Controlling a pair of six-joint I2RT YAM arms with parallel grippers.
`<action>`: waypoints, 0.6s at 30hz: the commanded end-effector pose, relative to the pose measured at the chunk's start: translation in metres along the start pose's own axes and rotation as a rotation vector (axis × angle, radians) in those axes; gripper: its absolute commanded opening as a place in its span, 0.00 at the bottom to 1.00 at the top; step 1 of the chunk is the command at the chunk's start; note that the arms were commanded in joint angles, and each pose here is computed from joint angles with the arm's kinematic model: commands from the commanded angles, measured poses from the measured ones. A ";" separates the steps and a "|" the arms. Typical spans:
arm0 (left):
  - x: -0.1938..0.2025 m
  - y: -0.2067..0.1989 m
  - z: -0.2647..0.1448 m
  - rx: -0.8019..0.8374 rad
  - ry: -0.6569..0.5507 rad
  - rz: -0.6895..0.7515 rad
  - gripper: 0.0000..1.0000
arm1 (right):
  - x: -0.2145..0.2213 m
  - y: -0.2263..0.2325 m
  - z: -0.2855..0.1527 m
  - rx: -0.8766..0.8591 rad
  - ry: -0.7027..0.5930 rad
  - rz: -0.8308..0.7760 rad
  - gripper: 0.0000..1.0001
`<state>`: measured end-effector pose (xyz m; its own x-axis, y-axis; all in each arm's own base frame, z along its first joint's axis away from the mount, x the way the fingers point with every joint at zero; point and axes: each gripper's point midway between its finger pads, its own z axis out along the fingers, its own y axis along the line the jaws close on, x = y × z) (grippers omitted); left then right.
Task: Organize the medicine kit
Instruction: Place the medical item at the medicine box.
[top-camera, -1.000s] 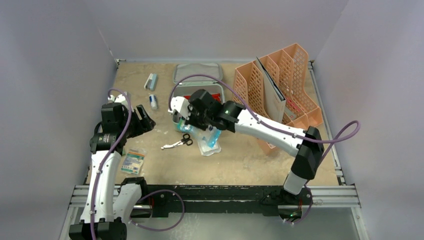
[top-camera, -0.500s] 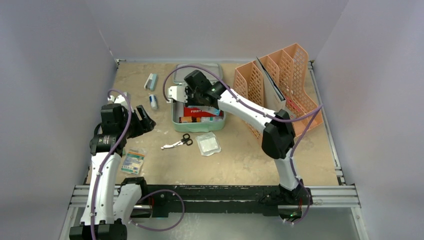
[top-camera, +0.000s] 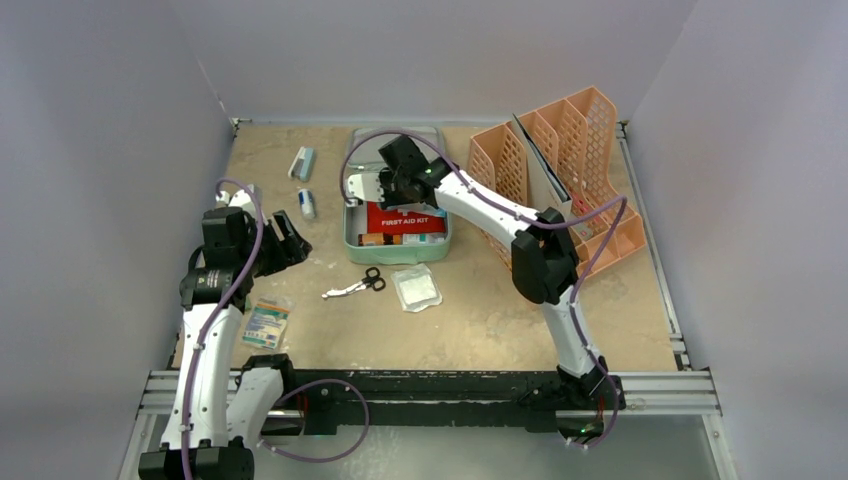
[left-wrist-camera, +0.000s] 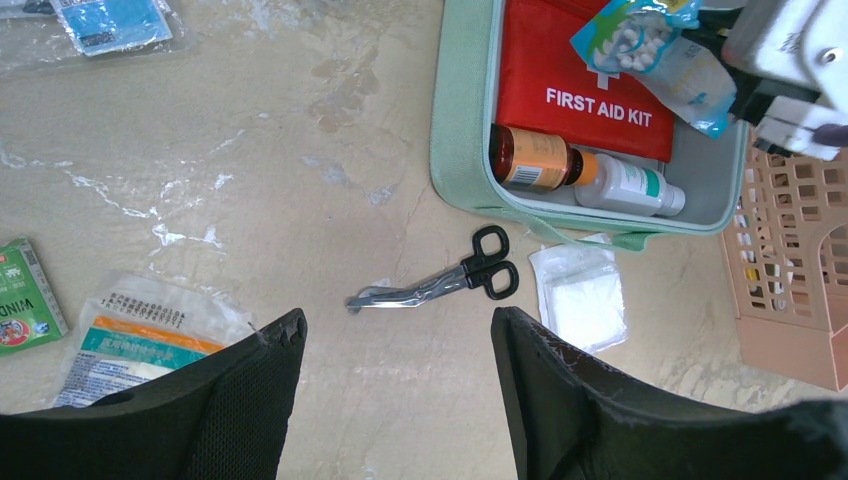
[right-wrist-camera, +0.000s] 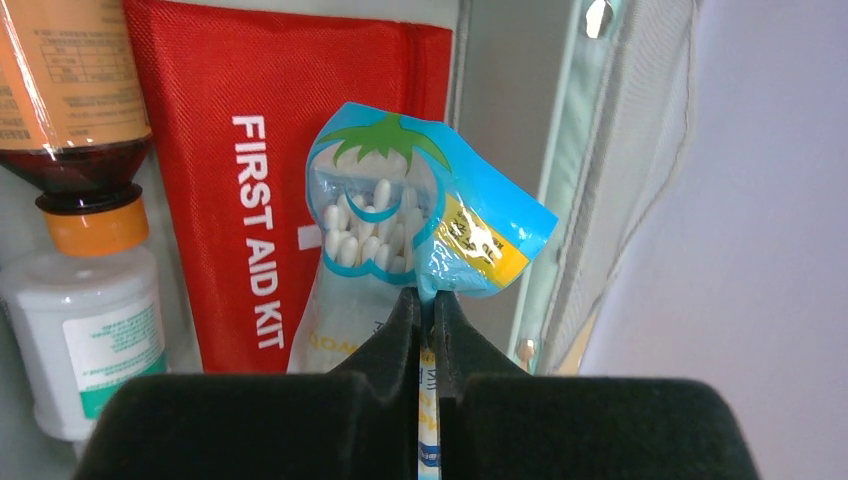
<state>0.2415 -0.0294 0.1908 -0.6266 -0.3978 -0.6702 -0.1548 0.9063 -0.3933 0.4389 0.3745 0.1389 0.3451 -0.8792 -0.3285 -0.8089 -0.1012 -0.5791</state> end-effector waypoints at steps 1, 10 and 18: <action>-0.007 -0.001 0.002 0.010 -0.024 0.030 0.67 | -0.018 -0.013 0.004 0.016 -0.082 -0.106 0.00; -0.003 -0.002 0.007 0.021 -0.004 0.030 0.67 | -0.014 0.001 0.032 -0.020 -0.122 -0.135 0.00; 0.000 0.000 0.011 0.015 0.021 0.023 0.68 | -0.001 0.009 0.038 -0.066 -0.135 -0.137 0.05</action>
<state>0.2457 -0.0308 0.1803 -0.6585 -0.3996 -0.6377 -0.1646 0.9033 -0.3961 0.4470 0.3937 0.1072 0.4661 -0.8157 -0.3427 -0.7897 -0.2089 -0.5769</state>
